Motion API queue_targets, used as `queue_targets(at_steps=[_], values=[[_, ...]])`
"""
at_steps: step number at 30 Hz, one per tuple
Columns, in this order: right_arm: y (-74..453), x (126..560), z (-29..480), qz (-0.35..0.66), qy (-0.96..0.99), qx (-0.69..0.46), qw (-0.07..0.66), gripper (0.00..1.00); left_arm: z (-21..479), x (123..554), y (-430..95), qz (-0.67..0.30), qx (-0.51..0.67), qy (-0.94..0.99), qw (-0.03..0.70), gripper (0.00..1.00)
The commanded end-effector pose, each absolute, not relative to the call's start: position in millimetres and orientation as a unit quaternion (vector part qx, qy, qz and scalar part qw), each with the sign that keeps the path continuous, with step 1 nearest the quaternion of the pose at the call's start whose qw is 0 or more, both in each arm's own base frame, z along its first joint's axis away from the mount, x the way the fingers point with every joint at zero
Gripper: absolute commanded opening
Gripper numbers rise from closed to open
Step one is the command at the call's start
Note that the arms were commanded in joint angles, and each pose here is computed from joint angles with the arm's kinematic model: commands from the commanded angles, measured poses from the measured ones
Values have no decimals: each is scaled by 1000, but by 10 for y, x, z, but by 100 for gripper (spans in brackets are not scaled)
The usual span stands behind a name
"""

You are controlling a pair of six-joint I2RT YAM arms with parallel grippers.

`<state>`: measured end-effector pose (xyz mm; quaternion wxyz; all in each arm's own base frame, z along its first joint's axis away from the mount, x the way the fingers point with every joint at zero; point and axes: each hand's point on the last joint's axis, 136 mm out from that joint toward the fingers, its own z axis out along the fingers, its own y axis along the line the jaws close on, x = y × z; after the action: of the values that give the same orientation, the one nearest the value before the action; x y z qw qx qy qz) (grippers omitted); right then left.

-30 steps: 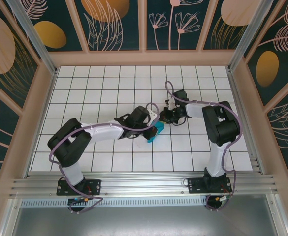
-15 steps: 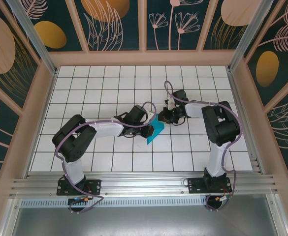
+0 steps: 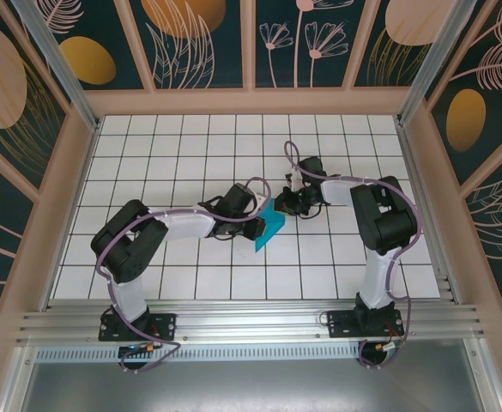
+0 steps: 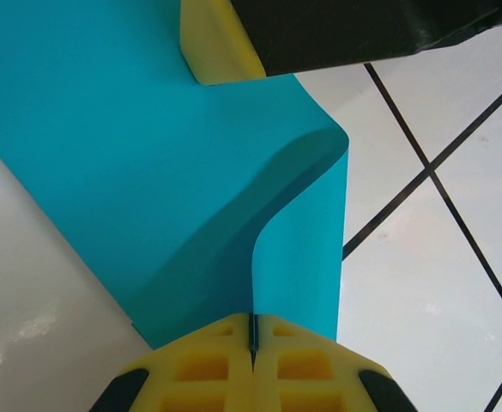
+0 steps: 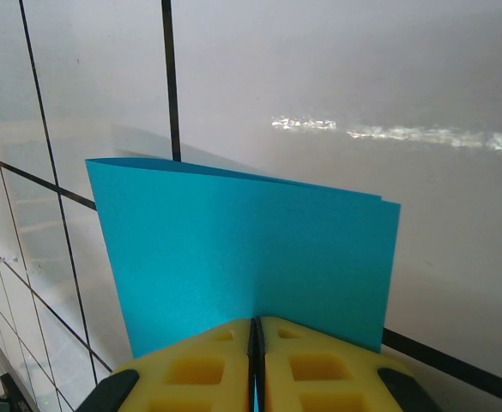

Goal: Fold a paper plane with a square sheet of paper (pick it up from the middle)
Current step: Third fold the triangle at the center of the table.

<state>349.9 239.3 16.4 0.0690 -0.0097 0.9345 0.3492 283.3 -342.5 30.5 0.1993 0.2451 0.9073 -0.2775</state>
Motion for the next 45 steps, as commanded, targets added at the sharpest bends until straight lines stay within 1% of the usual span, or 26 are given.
queue_targets(at_steps=[1, 7, 16, 31, 35, 39, 42, 45], values=[[2342, 3404, -32, 316, 947, -8, 45, 13, 227, 2859, -3393, -270, 233, 915, 188, 0], [2336, 3400, -31, 316, 948, -7, 44, 13, 167, 2871, -3370, -262, 231, 918, 188, 0], [2325, 3384, -49, 314, 948, -6, 43, 13, 232, 2929, -3409, -263, 237, 913, 202, 2], [2346, 3403, -3, 319, 947, -8, 46, 14, -4, 2848, -3323, -248, 232, 924, 177, 3], [2389, 3468, 149, 332, 941, -11, 59, 16, 2, 2848, -3314, -247, 230, 925, 177, 3], [2357, 3629, 474, 342, 934, -6, 103, 18, 2, 2848, -3318, -247, 229, 925, 176, 3], [2278, 3667, 719, 354, 925, 6, 136, 15, 6, 2847, -3321, -249, 228, 925, 177, 2], [2240, 3541, 827, 375, 915, 8, 148, 11, -4, 2845, -3315, -248, 228, 925, 176, 2]])
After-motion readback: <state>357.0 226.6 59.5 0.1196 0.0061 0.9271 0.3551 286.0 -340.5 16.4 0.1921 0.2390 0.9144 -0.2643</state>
